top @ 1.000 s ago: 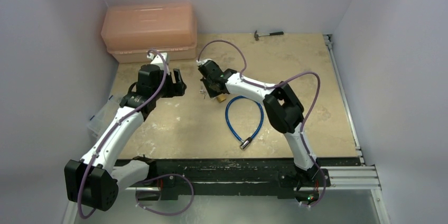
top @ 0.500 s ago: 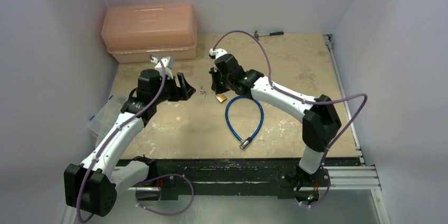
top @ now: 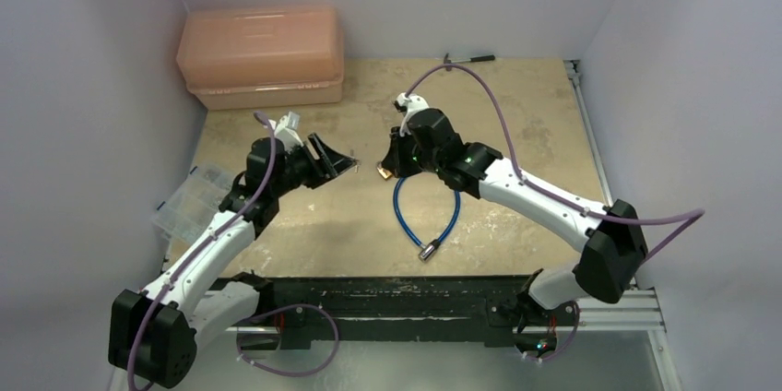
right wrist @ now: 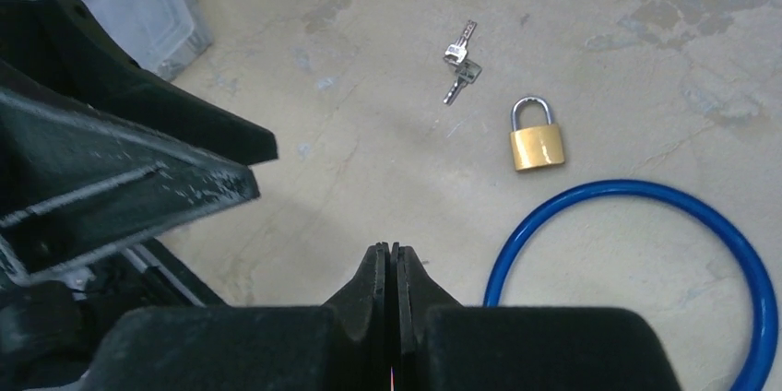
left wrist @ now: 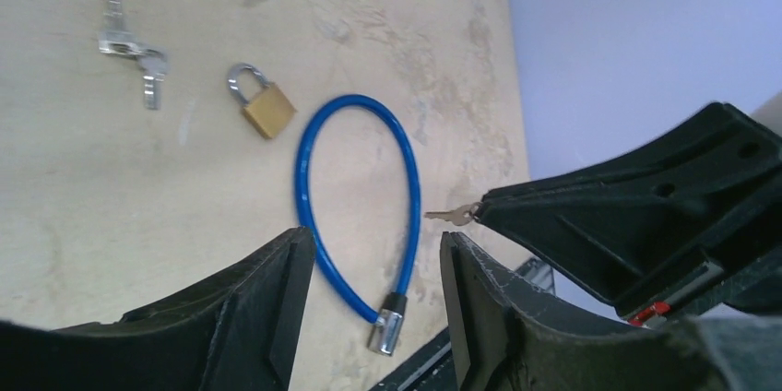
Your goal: Unlock with the key
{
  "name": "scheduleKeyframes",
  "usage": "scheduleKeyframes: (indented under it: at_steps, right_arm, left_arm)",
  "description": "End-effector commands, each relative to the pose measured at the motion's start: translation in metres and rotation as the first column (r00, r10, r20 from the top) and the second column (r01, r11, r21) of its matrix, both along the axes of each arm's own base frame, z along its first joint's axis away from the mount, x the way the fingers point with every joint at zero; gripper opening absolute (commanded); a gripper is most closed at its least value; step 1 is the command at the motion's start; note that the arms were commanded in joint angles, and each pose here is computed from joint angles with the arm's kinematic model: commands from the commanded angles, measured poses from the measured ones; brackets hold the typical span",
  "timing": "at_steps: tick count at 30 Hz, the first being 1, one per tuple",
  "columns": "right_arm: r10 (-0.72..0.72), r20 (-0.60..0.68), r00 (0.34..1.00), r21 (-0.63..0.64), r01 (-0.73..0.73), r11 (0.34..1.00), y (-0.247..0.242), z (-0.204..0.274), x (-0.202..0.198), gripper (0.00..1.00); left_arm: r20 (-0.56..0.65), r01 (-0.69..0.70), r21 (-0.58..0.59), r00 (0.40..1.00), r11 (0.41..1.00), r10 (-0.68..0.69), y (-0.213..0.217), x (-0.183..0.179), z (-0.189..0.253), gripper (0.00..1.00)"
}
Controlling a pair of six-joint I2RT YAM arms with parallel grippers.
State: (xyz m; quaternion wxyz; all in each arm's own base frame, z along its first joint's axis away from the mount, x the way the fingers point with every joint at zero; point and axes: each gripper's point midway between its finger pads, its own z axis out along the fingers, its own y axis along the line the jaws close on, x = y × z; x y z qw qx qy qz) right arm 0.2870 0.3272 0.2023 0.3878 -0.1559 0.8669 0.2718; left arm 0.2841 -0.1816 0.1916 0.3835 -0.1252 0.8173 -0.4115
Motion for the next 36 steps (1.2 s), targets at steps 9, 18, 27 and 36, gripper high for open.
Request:
scheduleKeyframes:
  at_steps: [9, 18, 27, 36]
  right_arm:
    - [-0.205, -0.106, 0.973, 0.243, 0.225, 0.944, -0.018, 0.060, -0.016, 0.00]
    - [0.000, 0.169, 0.986, 0.342, -0.059, 0.938, -0.027, 0.099, -0.050, 0.00]
    - [0.111, 0.468, 0.877, 0.420, -0.331, 0.845, -0.031, 0.147, -0.085, 0.00]
    - [0.112, 0.534, 0.838, 0.476, -0.407, 0.780, -0.018, 0.166, -0.087, 0.00]
  left_arm:
    - [0.408, 0.176, 0.002, 0.898, 0.984, -0.162, -0.076, -0.010, 0.048, 0.56]
    - [0.304, 0.161, -0.103, 0.945, 0.982, -0.123, -0.083, -0.006, 0.061, 0.47]
    - [0.047, 0.069, -0.581, 0.998, 0.811, -0.051, -0.083, -0.029, 0.091, 0.44]
    - [-0.079, 0.082, -0.681, 0.980, 0.728, -0.185, -0.097, -0.041, 0.098, 0.42]
